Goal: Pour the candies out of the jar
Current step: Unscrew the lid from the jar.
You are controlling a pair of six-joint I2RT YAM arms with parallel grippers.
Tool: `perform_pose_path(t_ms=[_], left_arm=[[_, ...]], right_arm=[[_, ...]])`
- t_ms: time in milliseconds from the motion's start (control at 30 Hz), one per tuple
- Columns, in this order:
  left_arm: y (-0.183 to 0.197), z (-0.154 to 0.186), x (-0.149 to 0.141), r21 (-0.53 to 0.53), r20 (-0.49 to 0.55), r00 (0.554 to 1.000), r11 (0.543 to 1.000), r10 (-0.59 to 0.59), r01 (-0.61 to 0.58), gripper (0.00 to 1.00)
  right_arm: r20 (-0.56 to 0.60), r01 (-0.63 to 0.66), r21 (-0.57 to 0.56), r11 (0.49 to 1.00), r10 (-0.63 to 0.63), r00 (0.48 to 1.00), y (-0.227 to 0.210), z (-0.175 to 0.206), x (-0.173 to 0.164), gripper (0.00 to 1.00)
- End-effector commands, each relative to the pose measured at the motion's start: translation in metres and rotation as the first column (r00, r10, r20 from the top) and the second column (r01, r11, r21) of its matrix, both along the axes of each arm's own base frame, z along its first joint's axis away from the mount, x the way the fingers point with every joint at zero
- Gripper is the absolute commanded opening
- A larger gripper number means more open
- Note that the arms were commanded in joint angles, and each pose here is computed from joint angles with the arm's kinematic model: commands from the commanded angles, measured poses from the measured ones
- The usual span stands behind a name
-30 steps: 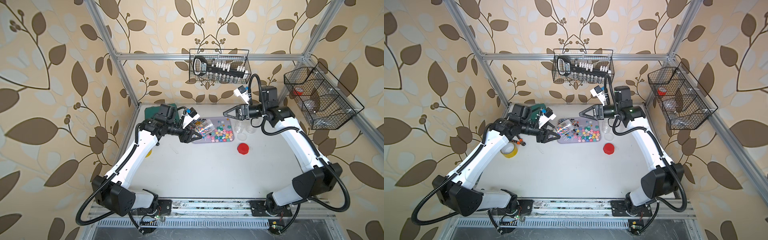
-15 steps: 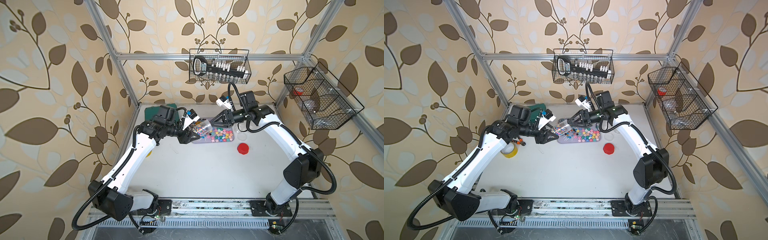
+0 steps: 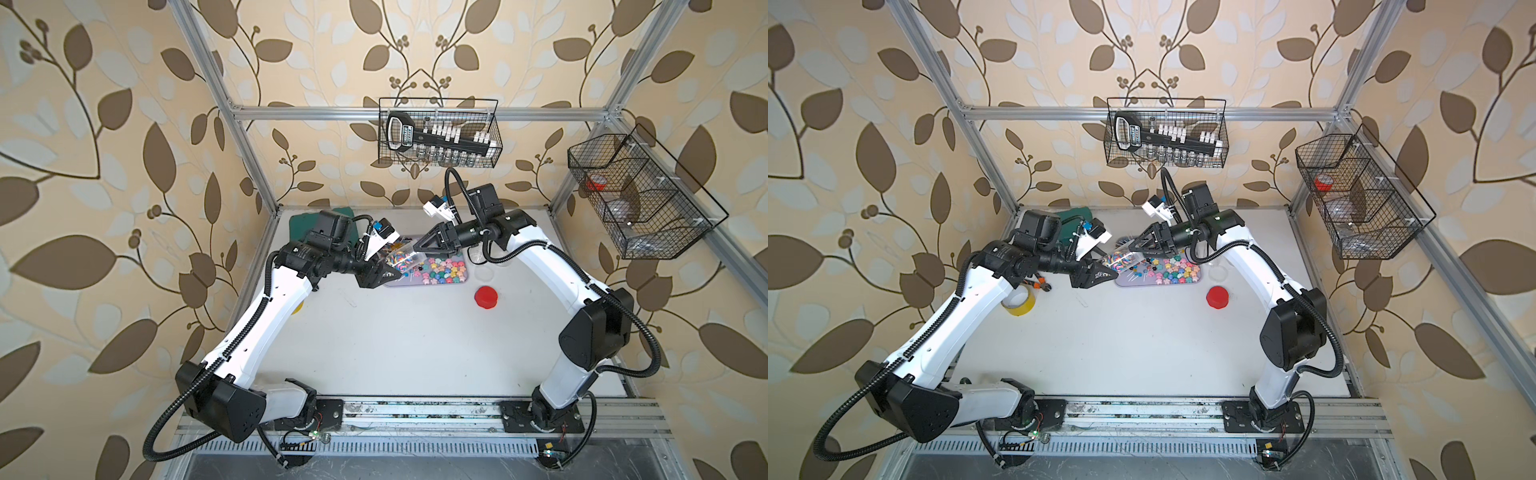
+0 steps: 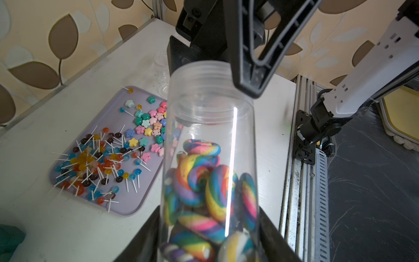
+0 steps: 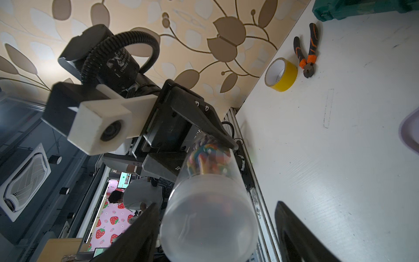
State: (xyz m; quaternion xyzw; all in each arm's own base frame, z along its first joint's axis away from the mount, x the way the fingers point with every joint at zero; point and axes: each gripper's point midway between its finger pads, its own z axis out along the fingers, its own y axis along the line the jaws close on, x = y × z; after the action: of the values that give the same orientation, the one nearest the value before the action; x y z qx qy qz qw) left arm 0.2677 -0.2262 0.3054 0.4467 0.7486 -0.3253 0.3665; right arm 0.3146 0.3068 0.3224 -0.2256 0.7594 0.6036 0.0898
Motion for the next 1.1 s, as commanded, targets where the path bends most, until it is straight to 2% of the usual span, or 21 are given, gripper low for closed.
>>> perform_pose_path(t_ms=[0,233,500,767,1067], left_arm=[[-0.007,0.026,-0.012,-0.066,0.070,0.996,0.996,-0.051,0.056,0.34],[-0.009,0.029,-0.013,-0.082,0.073,0.996,0.995,-0.058,0.064,0.34],[-0.010,0.034,-0.018,-0.106,0.087,0.994,0.991,-0.071,0.080,0.34],[-0.012,0.038,-0.019,-0.131,0.090,0.993,0.987,-0.080,0.092,0.34],[-0.020,0.053,-0.025,-0.225,0.087,0.990,0.965,-0.115,0.132,0.32]], right_arm=[[0.047,-0.018,0.019,1.000,0.017,0.999,0.002,0.012,-0.002,0.73],[0.070,-0.018,0.022,1.000,0.017,0.997,0.001,0.014,-0.003,0.61],[0.110,-0.015,0.019,1.000,0.013,0.994,-0.001,0.015,-0.002,0.53],[0.158,-0.015,0.017,1.000,0.012,0.987,-0.003,0.014,-0.003,0.48],[0.272,-0.080,0.085,0.993,0.054,0.961,-0.006,0.018,-0.016,0.46]])
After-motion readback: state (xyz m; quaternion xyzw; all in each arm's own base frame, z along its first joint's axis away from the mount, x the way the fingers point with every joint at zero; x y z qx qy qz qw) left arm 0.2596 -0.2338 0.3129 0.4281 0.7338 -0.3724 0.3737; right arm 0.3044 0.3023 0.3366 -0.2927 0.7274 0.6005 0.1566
